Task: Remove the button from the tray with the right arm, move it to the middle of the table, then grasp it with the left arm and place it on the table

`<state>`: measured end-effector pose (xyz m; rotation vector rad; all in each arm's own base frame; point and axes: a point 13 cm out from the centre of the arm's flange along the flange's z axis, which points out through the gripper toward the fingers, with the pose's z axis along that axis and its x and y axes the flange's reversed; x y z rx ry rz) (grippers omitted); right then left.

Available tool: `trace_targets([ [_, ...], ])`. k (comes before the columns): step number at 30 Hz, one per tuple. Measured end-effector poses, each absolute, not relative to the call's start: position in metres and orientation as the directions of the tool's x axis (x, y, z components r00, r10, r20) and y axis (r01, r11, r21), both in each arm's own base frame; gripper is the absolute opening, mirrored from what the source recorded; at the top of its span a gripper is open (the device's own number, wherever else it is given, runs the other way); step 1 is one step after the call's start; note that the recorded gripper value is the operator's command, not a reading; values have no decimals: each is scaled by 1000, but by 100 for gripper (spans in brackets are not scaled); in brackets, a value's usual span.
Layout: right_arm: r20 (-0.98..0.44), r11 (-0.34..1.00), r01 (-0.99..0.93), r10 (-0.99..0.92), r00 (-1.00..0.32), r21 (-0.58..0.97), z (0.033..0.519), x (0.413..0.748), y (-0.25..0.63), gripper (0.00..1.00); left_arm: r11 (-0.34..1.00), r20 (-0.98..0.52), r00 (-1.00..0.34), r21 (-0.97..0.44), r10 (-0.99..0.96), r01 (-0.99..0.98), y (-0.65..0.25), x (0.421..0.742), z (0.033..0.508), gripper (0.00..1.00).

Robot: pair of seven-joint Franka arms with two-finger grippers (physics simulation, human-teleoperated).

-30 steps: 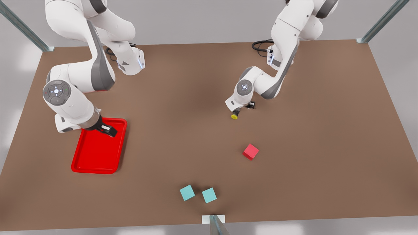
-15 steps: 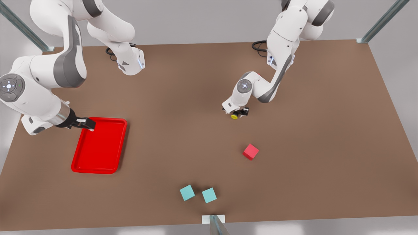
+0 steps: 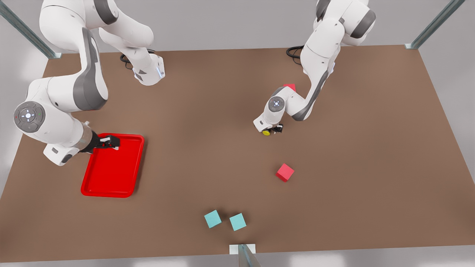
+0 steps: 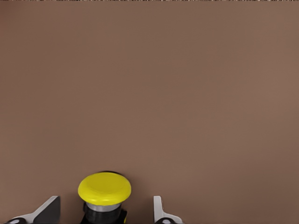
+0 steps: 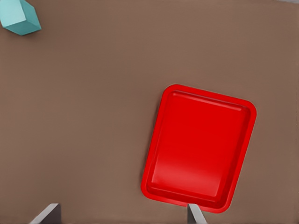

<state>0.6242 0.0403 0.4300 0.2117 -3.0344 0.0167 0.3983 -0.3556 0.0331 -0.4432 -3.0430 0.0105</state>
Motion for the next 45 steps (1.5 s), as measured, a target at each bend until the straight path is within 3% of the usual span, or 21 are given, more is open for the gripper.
trace_targets([
  [7,105,977,-201,-194,-975,-65,431,626,27,100,960,65,-958,-17,280,279,-356,398,29,64],
  [9,108,974,-210,-201,-974,-80,431,627,20,100,961,63,-959,-16,277,276,-356,400,30,50],
  [15,111,965,-244,-233,-966,-98,432,628,18,100,964,45,-963,-21,265,264,-359,408,40,46],
  [22,110,958,-268,-257,-960,-100,432,629,17,100,966,36,-966,-26,258,257,-363,415,44,49],
  [27,110,954,-281,-270,-956,-100,432,630,17,100,972,11,-973,-28,233,232,-363,437,53,49],
  [28,110,954,-283,-272,-956,-99,431,630,17,100,973,14,-973,-27,231,230,-362,437,52,51],
  [29,110,953,-285,-274,-955,-99,431,630,17,100,973,20,-973,-25,230,229,-362,436,48,67],
  [30,110,953,-287,-276,-955,-99,431,630,17,100,973,24,-973,-24,229,229,-361,435,46,96],
  [31,110,952,-288,-277,-954,-99,431,630,17,100,973,29,-973,-24,230,229,-361,433,44,100],
  [36,110,950,-297,-286,-952,-98,431,630,18,100,972,38,-972,-24,233,233,-360,431,38,100],
  [38,109,949,-300,-289,-951,-98,432,630,19,100,972,37,-971,-23,235,234,-361,431,38,71],
  [43,109,947,-307,-296,-949,-97,432,630,20,100,972,37,-971,-21,235,234,-362,429,38,61],
  [44,109,947,-307,-297,-949,-96,432,630,20,100,972,36,-972,-21,234,233,-362,430,38,54],
  [45,109,947,-308,-298,-948,-96,432,630,20,100,972,36,-972,-21,233,232,-362,430,39,53],
])
